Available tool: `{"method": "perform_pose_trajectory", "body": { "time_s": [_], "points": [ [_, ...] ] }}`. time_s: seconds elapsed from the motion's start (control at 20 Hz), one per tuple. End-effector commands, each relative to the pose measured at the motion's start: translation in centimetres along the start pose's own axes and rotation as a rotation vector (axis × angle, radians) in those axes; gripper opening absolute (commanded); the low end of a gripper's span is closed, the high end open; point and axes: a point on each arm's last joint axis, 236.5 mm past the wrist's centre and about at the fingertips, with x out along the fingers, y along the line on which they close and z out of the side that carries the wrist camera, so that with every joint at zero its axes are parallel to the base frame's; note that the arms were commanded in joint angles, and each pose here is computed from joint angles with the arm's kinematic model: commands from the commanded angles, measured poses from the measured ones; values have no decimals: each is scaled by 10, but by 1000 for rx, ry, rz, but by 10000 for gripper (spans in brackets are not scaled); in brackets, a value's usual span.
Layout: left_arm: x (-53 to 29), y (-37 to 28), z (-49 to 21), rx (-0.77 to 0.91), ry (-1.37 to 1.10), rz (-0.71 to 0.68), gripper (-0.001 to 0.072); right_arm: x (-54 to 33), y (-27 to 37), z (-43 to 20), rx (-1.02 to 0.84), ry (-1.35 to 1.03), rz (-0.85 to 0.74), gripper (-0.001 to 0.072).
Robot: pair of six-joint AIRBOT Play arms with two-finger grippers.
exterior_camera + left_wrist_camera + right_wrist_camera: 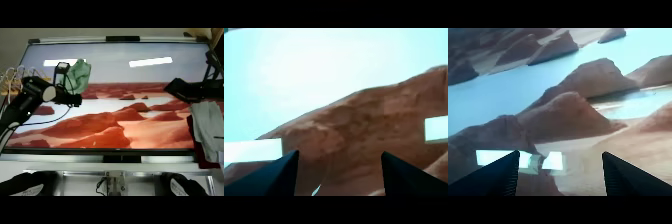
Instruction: Fold the shirts.
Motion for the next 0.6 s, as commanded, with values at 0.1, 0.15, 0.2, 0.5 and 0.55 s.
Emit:
{"method": "perform_pose_trajectory", "body": {
  "time_s": [0.1,0.15,0.2,0.5,0.55],
  "points": [
    [57,62,75,-222,-118,43,620,-1,3,19,1,-79,11,613],
    [72,84,85,-262,-108,70,617,-1,3,19,0,-79,10,613],
    [84,103,93,-296,-97,91,607,-1,2,19,-2,-79,6,613],
    [172,144,82,-427,78,108,610,-1,-1,19,-6,-79,-5,613],
    [183,139,80,-438,87,89,610,-1,-1,19,-7,-79,-5,613]
  ]
}}
